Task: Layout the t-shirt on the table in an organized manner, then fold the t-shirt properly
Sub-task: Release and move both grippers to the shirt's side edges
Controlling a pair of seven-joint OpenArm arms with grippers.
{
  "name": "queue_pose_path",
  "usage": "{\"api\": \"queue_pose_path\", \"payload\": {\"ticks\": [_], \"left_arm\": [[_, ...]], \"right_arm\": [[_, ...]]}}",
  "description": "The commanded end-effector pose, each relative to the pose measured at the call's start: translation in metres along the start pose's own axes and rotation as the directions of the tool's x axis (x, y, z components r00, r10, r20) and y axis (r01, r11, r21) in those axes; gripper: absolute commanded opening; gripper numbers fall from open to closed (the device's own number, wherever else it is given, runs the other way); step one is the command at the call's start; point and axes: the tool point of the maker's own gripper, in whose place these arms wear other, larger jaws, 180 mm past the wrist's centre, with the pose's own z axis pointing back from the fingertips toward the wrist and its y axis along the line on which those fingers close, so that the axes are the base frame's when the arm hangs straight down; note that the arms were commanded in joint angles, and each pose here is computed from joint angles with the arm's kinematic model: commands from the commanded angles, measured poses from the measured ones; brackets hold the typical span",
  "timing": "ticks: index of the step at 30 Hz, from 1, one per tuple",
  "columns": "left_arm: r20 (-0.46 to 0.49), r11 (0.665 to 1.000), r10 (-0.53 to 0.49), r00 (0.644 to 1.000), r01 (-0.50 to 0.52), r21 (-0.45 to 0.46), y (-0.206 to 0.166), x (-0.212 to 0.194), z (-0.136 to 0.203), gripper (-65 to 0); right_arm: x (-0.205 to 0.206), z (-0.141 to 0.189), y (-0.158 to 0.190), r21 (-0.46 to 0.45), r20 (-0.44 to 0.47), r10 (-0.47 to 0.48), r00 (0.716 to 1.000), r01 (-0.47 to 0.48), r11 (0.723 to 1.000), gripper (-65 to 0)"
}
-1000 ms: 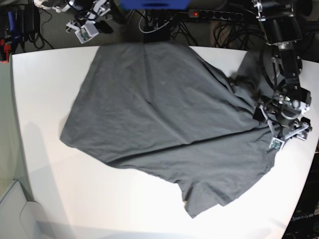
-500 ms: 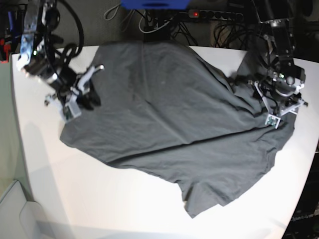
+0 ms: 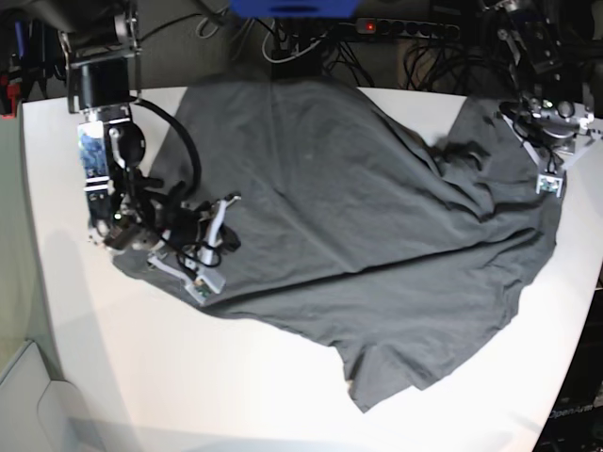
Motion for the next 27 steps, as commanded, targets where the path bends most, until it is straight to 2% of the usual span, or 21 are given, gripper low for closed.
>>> {"api": "queue_pose_path", "payload": {"ticks": [1,4,7,15,23,27], "left_arm": [[0.002,1.000,-0.001,1.000,0.001,0.015,0.006,0.001,-0.001,-64.6],[-0.055,1.000,-0.004,0.998,0.003,-0.022,-0.003,-0.012,-0.017,-64.6],[-0.037,1.000,0.001,0.999,-0.002,-0.027,0.001,-0.004,-0.026,-64.6],[-0.059,0.997,0.020,0.998,-0.024,-0.070,-0.005,0.000,-0.049,-64.6],[-0.044,0.988,0.057,0.997,-0.063,-0.144,-0.026,0.004,-0.078,-64.6],[-0.066,0.989,0.050,0.997,-0.059,-0.135,-0.012,-0.002,-0.091,-64.6]], "right_arm": [[0.019,0.001,0.001,0.008,0.063,0.026,0.998,-0.026,1.000,-65.0],[0.012,-0.016,0.009,0.049,0.078,0.001,0.997,-0.005,0.999,-65.0],[0.006,-0.031,0.002,0.064,0.081,-0.060,0.995,0.055,0.996,-65.0],[-0.009,-0.056,-0.038,0.042,0.058,-0.199,0.978,0.197,0.980,-65.0],[-0.022,-0.043,-0.074,-0.023,0.085,-0.217,0.973,0.219,0.975,-65.0],[-0.027,-0.032,-0.091,-0.060,0.081,-0.209,0.974,0.214,0.975,-65.0]]}}
